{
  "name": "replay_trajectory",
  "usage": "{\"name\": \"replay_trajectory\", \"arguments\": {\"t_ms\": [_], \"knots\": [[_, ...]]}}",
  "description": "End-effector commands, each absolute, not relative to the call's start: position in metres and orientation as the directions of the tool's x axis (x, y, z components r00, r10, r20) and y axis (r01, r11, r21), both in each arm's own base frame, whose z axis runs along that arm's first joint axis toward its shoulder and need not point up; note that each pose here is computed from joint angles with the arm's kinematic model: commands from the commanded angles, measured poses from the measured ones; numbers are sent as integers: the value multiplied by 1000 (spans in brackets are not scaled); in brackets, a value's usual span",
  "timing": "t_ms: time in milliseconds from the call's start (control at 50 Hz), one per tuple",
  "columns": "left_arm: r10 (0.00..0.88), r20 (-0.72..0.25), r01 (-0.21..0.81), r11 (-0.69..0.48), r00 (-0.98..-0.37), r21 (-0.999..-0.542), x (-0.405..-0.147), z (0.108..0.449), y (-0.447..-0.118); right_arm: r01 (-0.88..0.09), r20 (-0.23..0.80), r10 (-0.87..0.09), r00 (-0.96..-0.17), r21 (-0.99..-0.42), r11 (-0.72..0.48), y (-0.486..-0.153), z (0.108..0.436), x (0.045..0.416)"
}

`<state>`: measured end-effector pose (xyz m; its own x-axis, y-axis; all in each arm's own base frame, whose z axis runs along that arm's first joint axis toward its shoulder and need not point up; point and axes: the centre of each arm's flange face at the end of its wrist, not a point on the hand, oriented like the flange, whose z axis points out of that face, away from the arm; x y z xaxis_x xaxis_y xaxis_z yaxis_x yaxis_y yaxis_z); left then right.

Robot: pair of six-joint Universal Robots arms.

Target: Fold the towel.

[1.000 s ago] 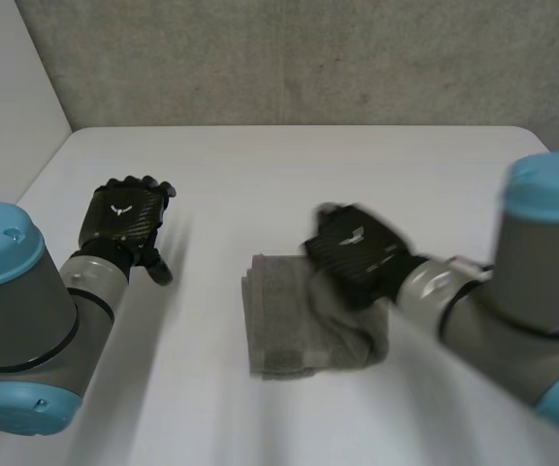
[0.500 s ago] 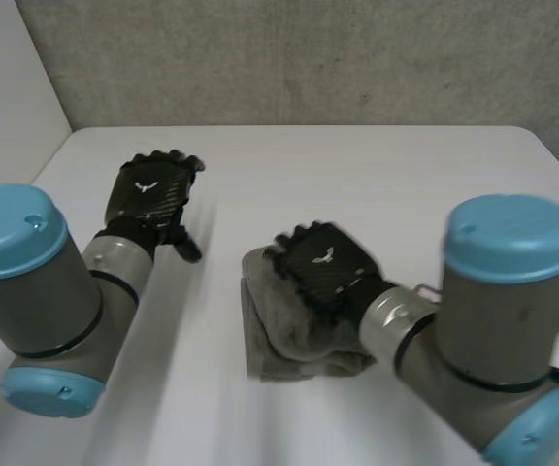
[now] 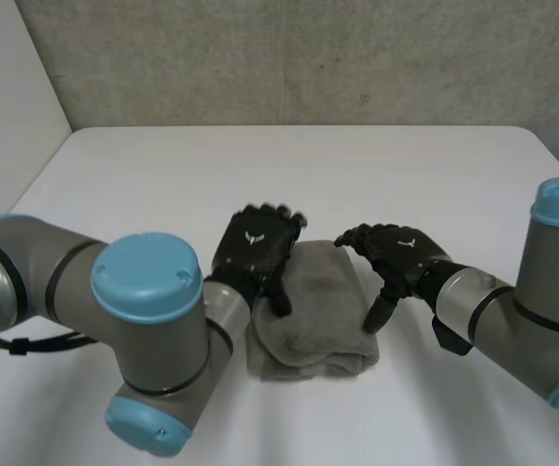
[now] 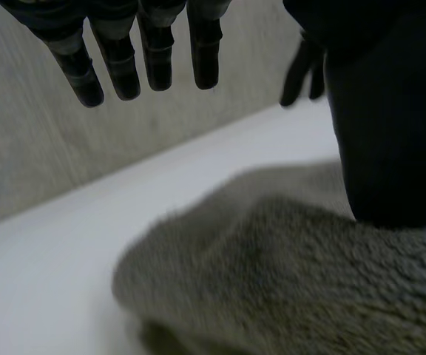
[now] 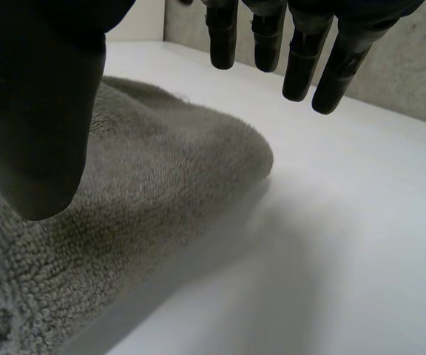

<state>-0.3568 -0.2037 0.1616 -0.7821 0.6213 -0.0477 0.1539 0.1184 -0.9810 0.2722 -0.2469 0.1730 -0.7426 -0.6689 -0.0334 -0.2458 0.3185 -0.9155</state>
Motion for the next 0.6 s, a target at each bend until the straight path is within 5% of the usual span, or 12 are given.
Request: {"name": "replay_trajectory", "arguments": {"t_ms": [20, 420, 600], "knots": [[600, -66, 239, 214, -797, -947, -330, 131, -194, -267, -45, -671, -740, -896, 355, -250, 151, 277], [565, -65, 243, 246, -823, -938, -318, 119, -206, -311, 21, -663, -749, -893, 324, -243, 125, 295], [534, -46, 131, 123, -844, -984, -315, 184, -217, -233, 62, -656, -752, -956, 177, -244, 191, 296]]}}
